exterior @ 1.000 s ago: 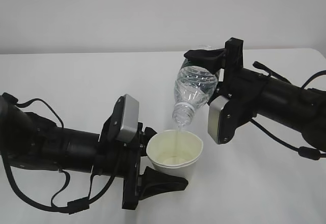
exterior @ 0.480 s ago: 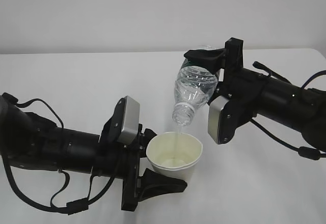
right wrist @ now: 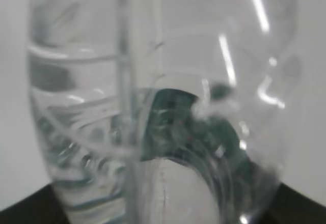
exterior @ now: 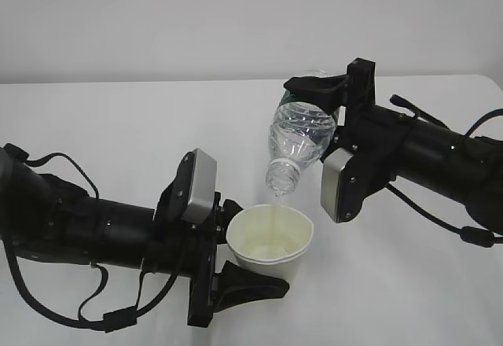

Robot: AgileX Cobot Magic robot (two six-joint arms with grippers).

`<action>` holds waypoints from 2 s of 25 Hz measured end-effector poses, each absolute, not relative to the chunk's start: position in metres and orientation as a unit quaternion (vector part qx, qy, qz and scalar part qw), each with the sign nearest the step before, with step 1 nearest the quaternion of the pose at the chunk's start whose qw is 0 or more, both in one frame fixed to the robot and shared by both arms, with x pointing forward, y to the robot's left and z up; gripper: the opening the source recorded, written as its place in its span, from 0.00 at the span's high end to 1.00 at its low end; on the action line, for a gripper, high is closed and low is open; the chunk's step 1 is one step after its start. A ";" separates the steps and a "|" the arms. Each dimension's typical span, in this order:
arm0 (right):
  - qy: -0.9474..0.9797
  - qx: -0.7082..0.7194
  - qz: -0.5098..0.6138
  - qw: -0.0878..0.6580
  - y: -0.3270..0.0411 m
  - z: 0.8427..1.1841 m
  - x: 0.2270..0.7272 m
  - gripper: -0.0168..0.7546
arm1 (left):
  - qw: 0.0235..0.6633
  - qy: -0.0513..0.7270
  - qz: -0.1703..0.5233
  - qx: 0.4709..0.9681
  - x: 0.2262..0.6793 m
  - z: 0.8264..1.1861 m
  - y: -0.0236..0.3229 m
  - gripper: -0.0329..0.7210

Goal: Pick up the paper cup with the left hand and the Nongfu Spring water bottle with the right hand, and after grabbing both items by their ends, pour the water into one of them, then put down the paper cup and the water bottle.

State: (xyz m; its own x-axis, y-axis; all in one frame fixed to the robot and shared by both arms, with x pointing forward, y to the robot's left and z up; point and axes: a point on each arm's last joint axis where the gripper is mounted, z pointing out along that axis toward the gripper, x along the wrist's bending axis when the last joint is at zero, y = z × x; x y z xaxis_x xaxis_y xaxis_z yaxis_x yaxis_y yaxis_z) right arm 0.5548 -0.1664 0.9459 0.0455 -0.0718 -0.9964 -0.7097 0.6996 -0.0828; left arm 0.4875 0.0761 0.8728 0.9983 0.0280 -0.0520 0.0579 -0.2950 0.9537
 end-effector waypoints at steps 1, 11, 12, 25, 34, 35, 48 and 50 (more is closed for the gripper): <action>0.647 -0.302 0.243 0.657 -0.166 0.946 0.555 0.40 | 0.593 0.027 -0.013 0.805 0.487 0.873 0.076 0.30; 0.644 -0.307 0.238 0.659 -0.166 0.946 0.555 0.40 | 0.593 0.027 -0.013 0.805 0.487 0.873 0.076 0.30; 0.644 -0.308 0.237 0.659 -0.166 0.946 0.555 0.40 | 0.593 0.027 -0.013 0.805 0.487 0.873 0.076 0.30; 0.644 -0.308 0.237 0.659 -0.166 0.946 0.555 0.40 | 0.593 0.027 -0.013 0.805 0.487 0.873 0.076 0.30; 0.644 -0.308 0.236 0.660 -0.166 0.946 0.555 0.40 | 0.593 0.027 -0.013 0.805 0.487 0.873 0.076 0.30; 0.644 -0.308 0.235 0.660 -0.166 0.946 0.555 0.40 | 0.593 0.027 -0.013 0.805 0.487 0.873 0.076 0.30; 0.643 -0.308 0.234 0.661 -0.167 0.946 0.555 0.40 | 0.593 0.027 -0.012 0.804 0.488 0.873 0.076 0.30; 0.643 -0.308 0.234 0.661 -0.167 0.946 0.555 0.40 | 0.594 0.028 -0.012 0.804 0.488 0.873 0.076 0.30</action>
State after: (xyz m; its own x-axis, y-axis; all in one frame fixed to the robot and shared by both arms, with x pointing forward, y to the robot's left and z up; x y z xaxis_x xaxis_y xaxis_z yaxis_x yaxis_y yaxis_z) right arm 0.5551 -0.1667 0.9462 0.0637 -0.0861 -0.9942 -0.7049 0.7013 -0.1059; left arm 0.4877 0.0761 0.8729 0.9981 0.0314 -0.0526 0.0596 -0.2937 0.9540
